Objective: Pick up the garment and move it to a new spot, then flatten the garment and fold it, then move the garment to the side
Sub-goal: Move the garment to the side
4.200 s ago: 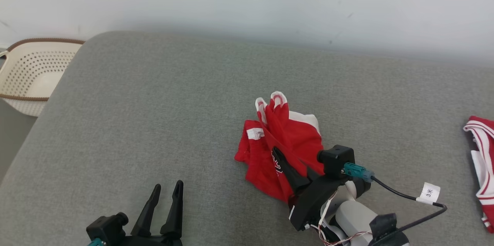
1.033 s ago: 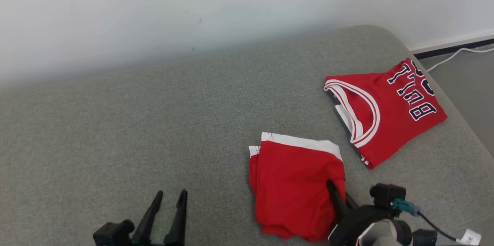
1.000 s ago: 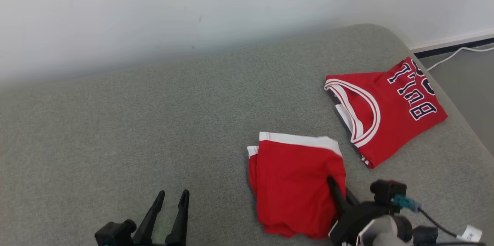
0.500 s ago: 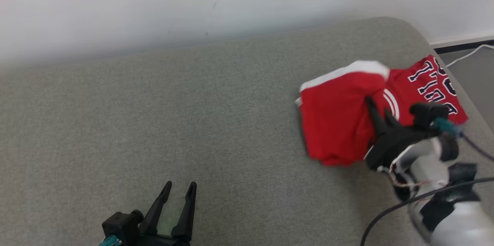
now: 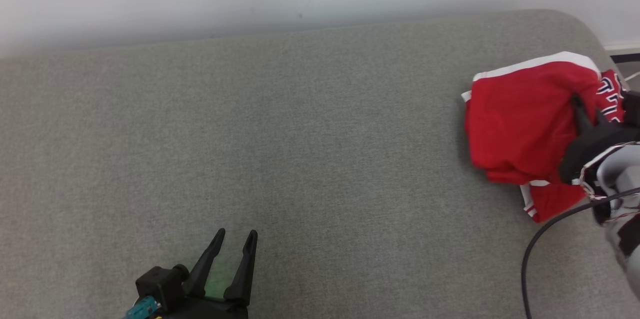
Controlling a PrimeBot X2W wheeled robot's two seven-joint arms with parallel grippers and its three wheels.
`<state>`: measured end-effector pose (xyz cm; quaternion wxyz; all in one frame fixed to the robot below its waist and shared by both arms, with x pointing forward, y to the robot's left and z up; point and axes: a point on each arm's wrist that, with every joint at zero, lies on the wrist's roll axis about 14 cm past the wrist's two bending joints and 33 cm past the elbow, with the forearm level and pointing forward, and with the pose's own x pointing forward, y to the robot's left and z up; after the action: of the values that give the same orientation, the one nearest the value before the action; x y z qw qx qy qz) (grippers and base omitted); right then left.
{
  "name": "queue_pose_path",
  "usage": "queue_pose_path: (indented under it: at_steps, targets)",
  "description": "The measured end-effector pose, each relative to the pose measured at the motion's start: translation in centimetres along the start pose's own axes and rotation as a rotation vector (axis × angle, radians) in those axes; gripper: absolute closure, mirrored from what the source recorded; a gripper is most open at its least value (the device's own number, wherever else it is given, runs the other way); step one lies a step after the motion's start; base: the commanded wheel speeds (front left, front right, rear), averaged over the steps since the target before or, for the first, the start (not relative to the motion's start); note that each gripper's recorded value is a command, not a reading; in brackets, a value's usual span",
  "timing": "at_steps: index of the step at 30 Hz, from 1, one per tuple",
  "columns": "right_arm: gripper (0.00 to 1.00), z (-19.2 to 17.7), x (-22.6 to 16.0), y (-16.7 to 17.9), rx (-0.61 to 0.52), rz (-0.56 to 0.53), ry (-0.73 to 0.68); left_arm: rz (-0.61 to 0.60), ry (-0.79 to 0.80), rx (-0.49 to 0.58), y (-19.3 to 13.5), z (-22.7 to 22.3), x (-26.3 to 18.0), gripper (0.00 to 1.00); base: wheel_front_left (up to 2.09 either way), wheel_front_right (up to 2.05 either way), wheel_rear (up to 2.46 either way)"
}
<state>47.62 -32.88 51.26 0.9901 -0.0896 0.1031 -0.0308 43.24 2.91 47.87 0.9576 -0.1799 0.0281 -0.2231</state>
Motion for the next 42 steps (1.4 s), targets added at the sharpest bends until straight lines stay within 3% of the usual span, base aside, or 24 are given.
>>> queue_pose_path:
  at_steps: [4,5,6,7,15,18,31,35,42]
  targets:
    - [1.0,-0.7,0.5,-2.4,-0.025,-0.06,0.043,0.012,0.002,0.002,0.7,-0.1,0.1,0.0,0.0,0.0,0.0]
    - [0.71,-0.8,0.6,-2.9,-0.042,-0.072,0.053,0.017,0.006,0.003,0.9,-0.2,0.0,0.0,0.0,0.0,0.0]
    - [0.51,-0.8,0.7,-3.5,-0.052,-0.085,0.06,0.021,0.009,0.003,1.1,-0.3,0.0,0.0,0.0,0.0,0.0]
    - [0.0,-0.8,0.9,-4.0,-0.059,-0.099,0.065,0.026,0.012,0.005,1.3,-0.4,-0.1,0.0,0.0,0.0,0.0]
    - [0.0,1.6,0.2,-10.6,-0.087,-0.259,0.035,0.044,0.009,0.009,2.1,-0.3,0.0,0.0,0.0,0.0,0.0]
    - [0.0,3.0,0.1,-10.6,-0.097,-0.257,-0.017,0.046,-0.001,0.015,2.1,0.1,-0.1,0.0,0.0,0.0,0.0]
    - [0.0,3.8,-1.9,3.1,-0.051,-0.006,-0.235,0.084,-0.044,0.098,2.5,2.2,-2.3,0.0,0.0,0.0,0.0]
    - [0.0,3.3,-3.1,7.9,-0.029,0.096,-0.261,0.137,-0.067,0.129,3.9,3.2,-3.6,0.0,0.0,0.0,0.0]
    - [0.0,2.8,-5.4,12.9,0.035,0.207,-0.287,0.23,-0.091,0.185,6.1,4.4,-6.0,0.0,0.0,0.0,0.0]
